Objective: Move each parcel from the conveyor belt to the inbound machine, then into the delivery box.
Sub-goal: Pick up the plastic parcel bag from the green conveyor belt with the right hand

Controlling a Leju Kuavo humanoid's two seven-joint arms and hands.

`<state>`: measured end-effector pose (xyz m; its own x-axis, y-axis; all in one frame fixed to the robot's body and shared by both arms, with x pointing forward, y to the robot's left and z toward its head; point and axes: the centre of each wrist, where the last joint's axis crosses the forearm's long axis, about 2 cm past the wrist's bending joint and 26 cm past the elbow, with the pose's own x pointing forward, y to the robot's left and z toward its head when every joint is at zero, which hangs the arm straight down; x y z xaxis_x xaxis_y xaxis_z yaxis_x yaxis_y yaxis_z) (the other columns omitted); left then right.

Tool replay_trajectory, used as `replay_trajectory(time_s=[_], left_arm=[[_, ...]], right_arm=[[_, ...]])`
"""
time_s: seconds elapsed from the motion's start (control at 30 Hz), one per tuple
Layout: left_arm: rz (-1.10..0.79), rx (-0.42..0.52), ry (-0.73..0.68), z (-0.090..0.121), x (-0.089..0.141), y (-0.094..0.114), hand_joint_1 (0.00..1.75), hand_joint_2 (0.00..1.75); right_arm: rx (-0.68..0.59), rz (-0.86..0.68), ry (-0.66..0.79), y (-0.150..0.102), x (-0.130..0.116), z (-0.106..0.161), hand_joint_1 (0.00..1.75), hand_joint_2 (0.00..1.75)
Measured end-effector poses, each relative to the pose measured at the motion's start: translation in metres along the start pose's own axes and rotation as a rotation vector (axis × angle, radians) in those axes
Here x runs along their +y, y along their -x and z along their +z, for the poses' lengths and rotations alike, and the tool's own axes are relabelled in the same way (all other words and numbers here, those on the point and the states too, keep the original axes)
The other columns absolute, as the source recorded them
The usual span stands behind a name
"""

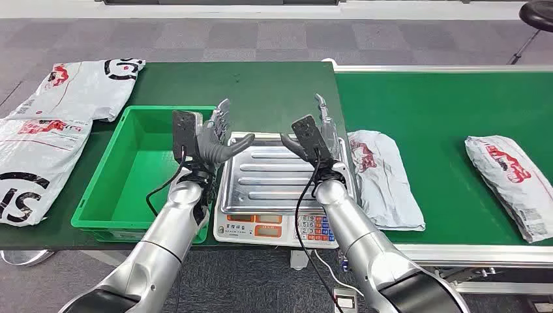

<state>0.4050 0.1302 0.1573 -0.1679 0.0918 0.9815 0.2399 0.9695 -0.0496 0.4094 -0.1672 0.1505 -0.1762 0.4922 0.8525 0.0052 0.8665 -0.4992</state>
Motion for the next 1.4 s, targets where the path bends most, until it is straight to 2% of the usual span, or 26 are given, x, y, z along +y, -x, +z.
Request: replay_trajectory(time_s=[0.2, 0.47, 0.7, 0.9, 1.17, 1.3, 1.4], left_arm=[[0.01, 0.007, -0.01, 0.004, 0.001, 0.004, 0.0, 1.75], [-0.005, 0.001, -0.035, 0.006, 0.007, 0.006, 0.0, 1.75], [-0.016, -0.004, -0.058, 0.008, 0.015, 0.008, 0.0, 1.75], [-0.022, -0.011, -0.073, 0.011, 0.024, 0.011, 0.0, 1.75], [-0.027, -0.008, -0.077, 0.013, 0.028, 0.013, 0.0, 1.75], [-0.028, -0.007, -0.077, 0.013, 0.029, 0.014, 0.0, 1.75], [-0.026, -0.006, -0.075, 0.013, 0.029, 0.014, 0.0, 1.75]], right_arm=[[0.001, 0.008, 0.002, -0.004, 0.002, -0.001, 0.0, 1.75], [0.061, 0.134, 0.086, -0.003, -0.011, -0.005, 0.0, 1.75], [0.131, 0.359, 0.137, 0.013, -0.055, -0.021, 0.0, 1.75], [0.197, 0.512, 0.159, 0.039, -0.099, -0.026, 0.0, 1.75], [0.338, 0.61, 0.155, 0.078, -0.138, -0.013, 0.0, 1.75], [0.379, 0.626, 0.153, 0.088, -0.148, -0.009, 0.0, 1.75], [0.461, 0.609, 0.133, 0.102, -0.156, 0.0, 0.0, 1.75]])
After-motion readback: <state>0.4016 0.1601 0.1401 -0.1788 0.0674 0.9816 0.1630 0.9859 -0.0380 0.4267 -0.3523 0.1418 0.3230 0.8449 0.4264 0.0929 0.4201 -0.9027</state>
